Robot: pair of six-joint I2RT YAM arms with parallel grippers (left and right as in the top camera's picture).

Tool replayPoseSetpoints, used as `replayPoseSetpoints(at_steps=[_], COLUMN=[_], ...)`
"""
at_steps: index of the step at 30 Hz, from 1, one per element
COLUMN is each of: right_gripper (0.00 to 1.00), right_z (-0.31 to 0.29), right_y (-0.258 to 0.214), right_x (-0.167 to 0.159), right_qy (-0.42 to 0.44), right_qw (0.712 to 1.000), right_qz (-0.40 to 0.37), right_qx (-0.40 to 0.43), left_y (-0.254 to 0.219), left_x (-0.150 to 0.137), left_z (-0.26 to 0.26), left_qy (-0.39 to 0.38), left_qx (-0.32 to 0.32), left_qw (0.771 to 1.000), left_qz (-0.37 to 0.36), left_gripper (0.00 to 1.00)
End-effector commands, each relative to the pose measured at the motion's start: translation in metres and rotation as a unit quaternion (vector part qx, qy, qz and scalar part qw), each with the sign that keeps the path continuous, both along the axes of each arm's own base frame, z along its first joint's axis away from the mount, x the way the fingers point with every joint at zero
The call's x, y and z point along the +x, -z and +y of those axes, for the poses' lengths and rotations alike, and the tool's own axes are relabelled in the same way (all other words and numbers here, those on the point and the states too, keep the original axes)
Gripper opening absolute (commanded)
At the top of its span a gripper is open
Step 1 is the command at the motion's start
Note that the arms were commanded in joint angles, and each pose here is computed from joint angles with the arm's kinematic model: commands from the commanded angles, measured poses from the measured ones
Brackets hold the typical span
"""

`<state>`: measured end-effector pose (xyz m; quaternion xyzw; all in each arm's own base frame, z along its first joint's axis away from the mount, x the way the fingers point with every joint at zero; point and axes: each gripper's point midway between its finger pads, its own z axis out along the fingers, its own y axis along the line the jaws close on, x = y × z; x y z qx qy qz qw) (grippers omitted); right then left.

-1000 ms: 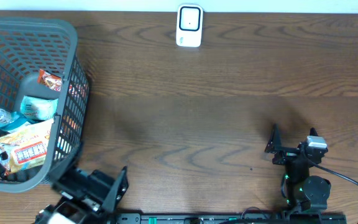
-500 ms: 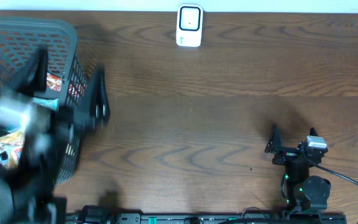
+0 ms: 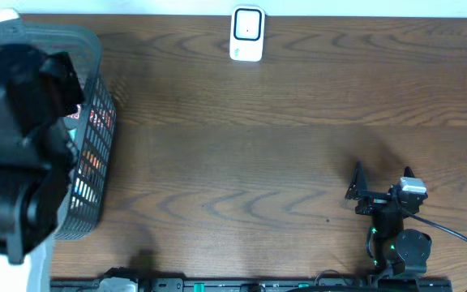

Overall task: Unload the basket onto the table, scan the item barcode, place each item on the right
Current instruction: 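Reach the left gripper into the basket and grasp the blue bottle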

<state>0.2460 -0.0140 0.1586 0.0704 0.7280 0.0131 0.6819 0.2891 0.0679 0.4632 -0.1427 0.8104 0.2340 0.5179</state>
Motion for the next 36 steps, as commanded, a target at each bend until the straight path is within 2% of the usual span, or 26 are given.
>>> replayPoseSetpoints(at_steps=[1, 4, 9, 11, 12, 15, 16, 18, 23, 28, 33, 36], right_gripper=[0.99, 0.99, 0.99, 0.99, 0.99, 0.99, 0.99, 0.99, 0.99, 0.99, 0.99, 0.99], right_z=[0.003, 0.003, 0.003, 0.003, 0.003, 0.003, 0.003, 0.003, 0.003, 0.003, 0.003, 0.003], right_y=[0.001, 0.001, 0.001, 0.001, 0.001, 0.001, 0.001, 0.001, 0.001, 0.001, 0.001, 0.001], right_x=[0.000, 0.000, 0.000, 0.000, 0.000, 0.000, 0.000, 0.000, 0.000, 0.000, 0.000, 0.000], right_qy=[-0.005, -0.005, -0.005, -0.005, -0.005, -0.005, -0.005, -0.005, -0.005, -0.005, -0.005, -0.005], right_qw=[1.000, 1.000, 1.000, 1.000, 1.000, 1.000, 1.000, 1.000, 1.000, 1.000, 1.000, 1.000], right_qz=[0.000, 0.000, 0.000, 0.000, 0.000, 0.000, 0.000, 0.000, 0.000, 0.000, 0.000, 0.000], right_qx=[-0.007, -0.007, -0.007, -0.007, -0.007, -0.007, -0.007, -0.007, -0.007, -0.007, -0.007, -0.007], left_y=[0.017, 0.040, 0.053, 0.056, 0.059, 0.076, 0.090, 0.109, 0.154, 0.206, 0.244, 0.260], left_x=[0.012, 0.021, 0.036, 0.042, 0.043, 0.039, 0.031, 0.017, -0.014, -0.021, -0.023, -0.025], left_z=[0.002, -0.010, -0.010, 0.001, 0.016, 0.048, 0.071, 0.099, 0.150, 0.174, 0.184, 0.187], left_qy=[-0.013, 0.020, 0.013, -0.019, -0.073, -0.171, -0.242, -0.330, -0.479, -0.535, -0.557, -0.568], left_qx=[0.004, -0.009, -0.004, -0.015, -0.044, -0.111, -0.153, -0.197, -0.265, -0.356, -0.406, -0.419], left_qw=[0.999, 0.997, 0.995, 0.995, 0.994, 0.978, 0.958, 0.923, 0.837, 0.766, 0.721, 0.703], left_qz=[0.035, 0.080, 0.102, 0.093, 0.070, 0.040, 0.022, 0.005, -0.004, 0.026, 0.067, 0.088], left_gripper=[0.86, 0.86, 0.86, 0.86, 0.86, 0.86, 0.86, 0.86, 0.86, 0.86, 0.86, 0.86])
